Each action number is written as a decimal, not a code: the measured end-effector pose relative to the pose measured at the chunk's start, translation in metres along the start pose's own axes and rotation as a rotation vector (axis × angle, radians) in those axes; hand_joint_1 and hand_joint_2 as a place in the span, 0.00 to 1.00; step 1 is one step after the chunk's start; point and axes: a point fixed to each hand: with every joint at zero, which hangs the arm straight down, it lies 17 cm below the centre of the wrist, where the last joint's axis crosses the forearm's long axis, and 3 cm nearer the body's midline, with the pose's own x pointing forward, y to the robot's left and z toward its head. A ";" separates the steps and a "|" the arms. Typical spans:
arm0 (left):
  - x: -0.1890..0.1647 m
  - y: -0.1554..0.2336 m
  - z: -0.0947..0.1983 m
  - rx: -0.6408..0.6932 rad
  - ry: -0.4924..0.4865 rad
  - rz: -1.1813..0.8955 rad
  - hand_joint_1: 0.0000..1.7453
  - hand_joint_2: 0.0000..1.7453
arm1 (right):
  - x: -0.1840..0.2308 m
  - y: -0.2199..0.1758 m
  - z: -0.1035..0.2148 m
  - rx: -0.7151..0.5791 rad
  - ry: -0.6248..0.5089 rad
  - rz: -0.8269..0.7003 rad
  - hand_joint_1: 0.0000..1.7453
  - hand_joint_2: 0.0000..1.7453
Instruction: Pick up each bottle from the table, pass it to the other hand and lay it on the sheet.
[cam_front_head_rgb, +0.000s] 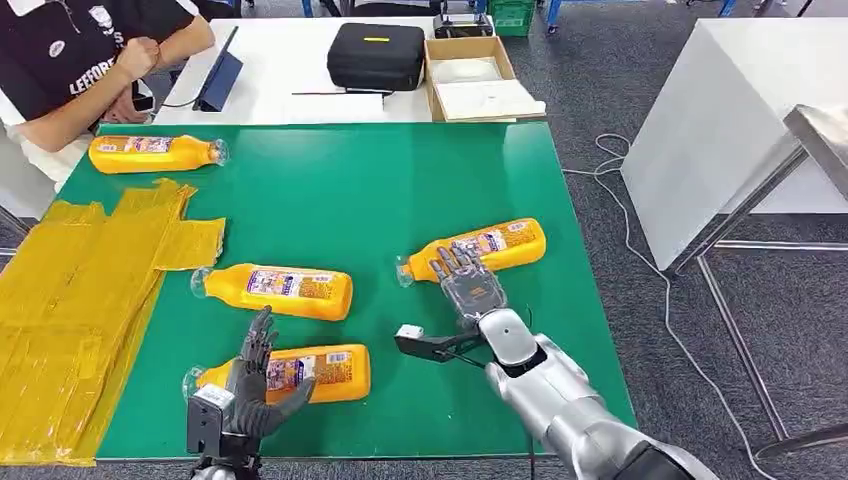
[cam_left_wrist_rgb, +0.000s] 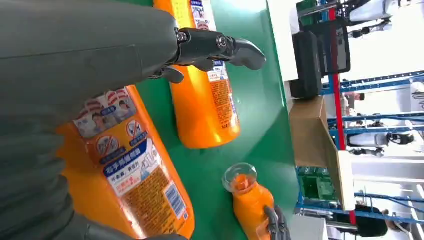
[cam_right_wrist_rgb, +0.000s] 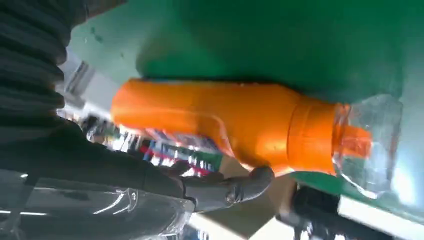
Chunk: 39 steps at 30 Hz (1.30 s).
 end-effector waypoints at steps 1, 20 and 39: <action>0.001 -0.001 -0.001 -0.005 -0.002 0.001 0.00 1.00 | -0.001 0.002 0.000 0.015 0.002 -0.019 0.00 1.00; -0.002 -0.024 -0.015 -0.078 -0.006 0.000 0.00 1.00 | -0.021 0.014 0.002 0.068 0.093 -0.023 0.00 1.00; -0.007 -0.036 -0.024 -0.103 0.002 -0.011 0.00 1.00 | -0.005 0.017 0.002 0.101 0.078 -0.205 0.00 1.00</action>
